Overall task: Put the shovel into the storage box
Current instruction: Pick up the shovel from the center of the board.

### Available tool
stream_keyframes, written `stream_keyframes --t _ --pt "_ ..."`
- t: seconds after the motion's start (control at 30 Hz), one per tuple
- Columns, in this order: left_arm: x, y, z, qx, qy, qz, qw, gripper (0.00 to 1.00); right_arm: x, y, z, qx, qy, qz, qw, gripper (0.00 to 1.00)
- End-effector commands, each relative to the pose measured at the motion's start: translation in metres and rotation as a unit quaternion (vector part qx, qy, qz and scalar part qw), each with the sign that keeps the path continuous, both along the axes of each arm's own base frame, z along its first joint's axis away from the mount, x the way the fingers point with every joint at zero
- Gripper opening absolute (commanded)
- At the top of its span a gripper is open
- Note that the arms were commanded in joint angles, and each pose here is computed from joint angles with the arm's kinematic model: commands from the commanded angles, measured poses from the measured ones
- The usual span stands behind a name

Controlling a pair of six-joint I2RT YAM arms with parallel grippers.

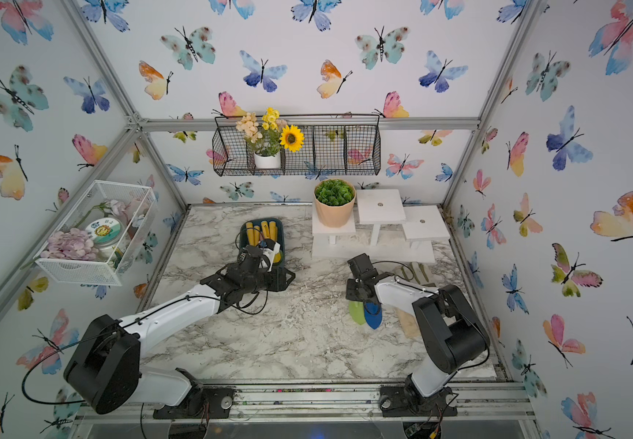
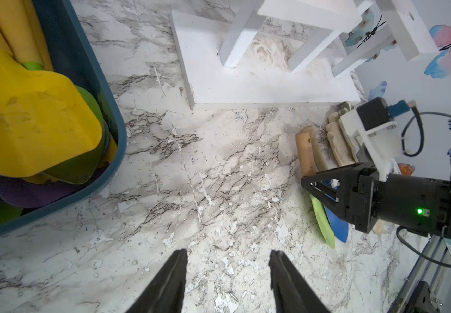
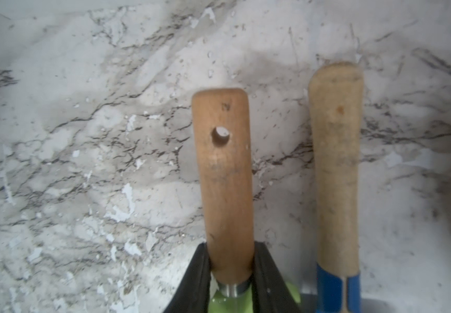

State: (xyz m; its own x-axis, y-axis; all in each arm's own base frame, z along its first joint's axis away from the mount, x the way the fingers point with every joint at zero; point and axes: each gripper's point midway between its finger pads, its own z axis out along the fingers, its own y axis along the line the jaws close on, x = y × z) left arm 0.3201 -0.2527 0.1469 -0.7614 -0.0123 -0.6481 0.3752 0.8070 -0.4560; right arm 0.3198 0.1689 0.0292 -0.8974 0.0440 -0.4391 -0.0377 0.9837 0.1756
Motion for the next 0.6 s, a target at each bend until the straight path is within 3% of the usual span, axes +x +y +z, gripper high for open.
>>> stream_keyframes --t 0.0,0.17,0.23,0.57 --pt "0.005 0.003 0.022 -0.030 -0.015 0.014 0.999 0.56 0.000 0.018 0.022 0.040 -0.029 0.035 0.998 0.13" --pt "0.004 0.005 0.033 -0.056 -0.014 0.010 0.998 0.59 -0.004 0.036 0.045 0.084 -0.055 0.068 0.993 0.14" --pt "0.004 0.006 0.035 -0.075 -0.005 0.009 0.997 0.65 -0.006 0.041 0.051 0.090 -0.061 0.077 0.991 0.13" --pt "-0.008 -0.003 0.049 -0.122 -0.007 -0.038 0.992 0.65 -0.020 0.092 0.091 0.158 -0.111 0.163 0.968 0.13"
